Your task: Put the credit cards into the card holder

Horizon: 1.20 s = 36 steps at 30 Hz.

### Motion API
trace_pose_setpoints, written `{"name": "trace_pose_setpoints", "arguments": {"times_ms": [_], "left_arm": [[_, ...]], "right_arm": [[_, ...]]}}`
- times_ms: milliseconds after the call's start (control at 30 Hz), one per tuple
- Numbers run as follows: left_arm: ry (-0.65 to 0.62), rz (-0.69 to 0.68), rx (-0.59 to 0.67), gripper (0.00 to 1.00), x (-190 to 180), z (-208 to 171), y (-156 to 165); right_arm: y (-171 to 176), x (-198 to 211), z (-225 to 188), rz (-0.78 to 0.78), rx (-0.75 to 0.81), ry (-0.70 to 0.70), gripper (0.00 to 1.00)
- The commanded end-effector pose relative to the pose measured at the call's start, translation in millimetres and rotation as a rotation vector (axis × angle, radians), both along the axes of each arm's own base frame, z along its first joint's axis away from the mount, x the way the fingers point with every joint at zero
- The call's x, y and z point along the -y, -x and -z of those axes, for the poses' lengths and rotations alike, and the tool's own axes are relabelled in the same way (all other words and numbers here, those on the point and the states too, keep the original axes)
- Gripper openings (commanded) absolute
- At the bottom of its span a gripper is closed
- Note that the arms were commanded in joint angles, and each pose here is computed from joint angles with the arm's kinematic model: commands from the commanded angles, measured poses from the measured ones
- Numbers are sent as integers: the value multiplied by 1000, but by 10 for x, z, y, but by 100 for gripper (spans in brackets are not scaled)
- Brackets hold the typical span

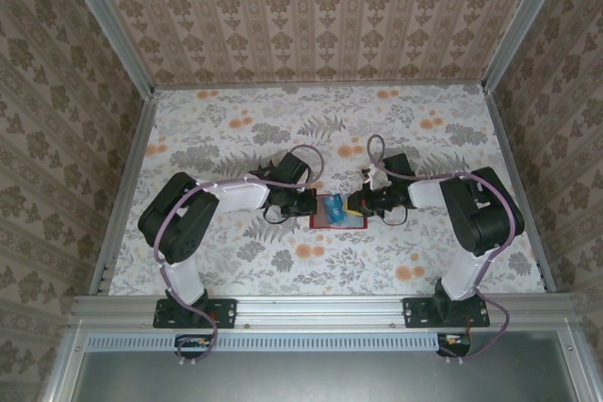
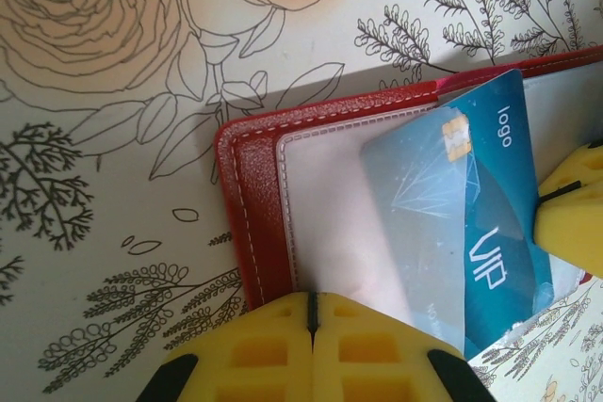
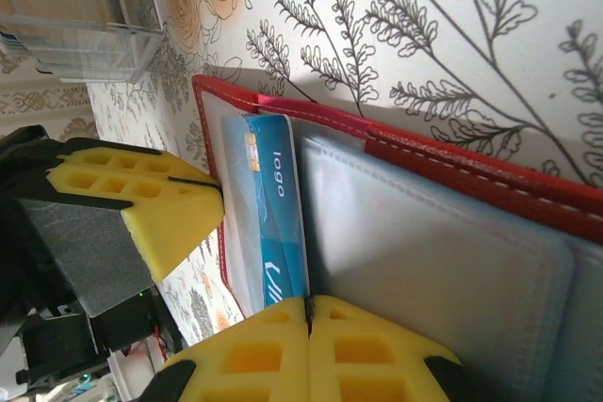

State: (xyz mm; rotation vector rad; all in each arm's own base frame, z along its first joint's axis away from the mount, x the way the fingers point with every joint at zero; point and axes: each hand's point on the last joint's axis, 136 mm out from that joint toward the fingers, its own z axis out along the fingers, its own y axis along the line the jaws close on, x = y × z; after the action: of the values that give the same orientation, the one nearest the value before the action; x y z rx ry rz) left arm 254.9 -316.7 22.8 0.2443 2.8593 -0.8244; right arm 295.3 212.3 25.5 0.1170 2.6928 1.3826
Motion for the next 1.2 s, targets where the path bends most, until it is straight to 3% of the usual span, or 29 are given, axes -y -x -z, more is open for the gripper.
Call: {"name": "trace_pose_setpoints", "arguments": {"times_ms": [0,367,733,1033,1167], "left_arm": [[-102,-12,-38,0,-259,175,132],[-72,-37,-28,0,-258,115,138],[-42,-23,37,0,-396,-242,218],[-102,-22,87,0,-596,-156,274],[-97,12,66,0,-514,-15,277]], "right_arm": [[-37,5,76,45,-8,27,0],[78,-217,22,70,26,79,0],[124,-293,3,89,54,162,0],[182,-372,-15,74,50,173,0],[181,-393,-8,84,54,188,0]]}}
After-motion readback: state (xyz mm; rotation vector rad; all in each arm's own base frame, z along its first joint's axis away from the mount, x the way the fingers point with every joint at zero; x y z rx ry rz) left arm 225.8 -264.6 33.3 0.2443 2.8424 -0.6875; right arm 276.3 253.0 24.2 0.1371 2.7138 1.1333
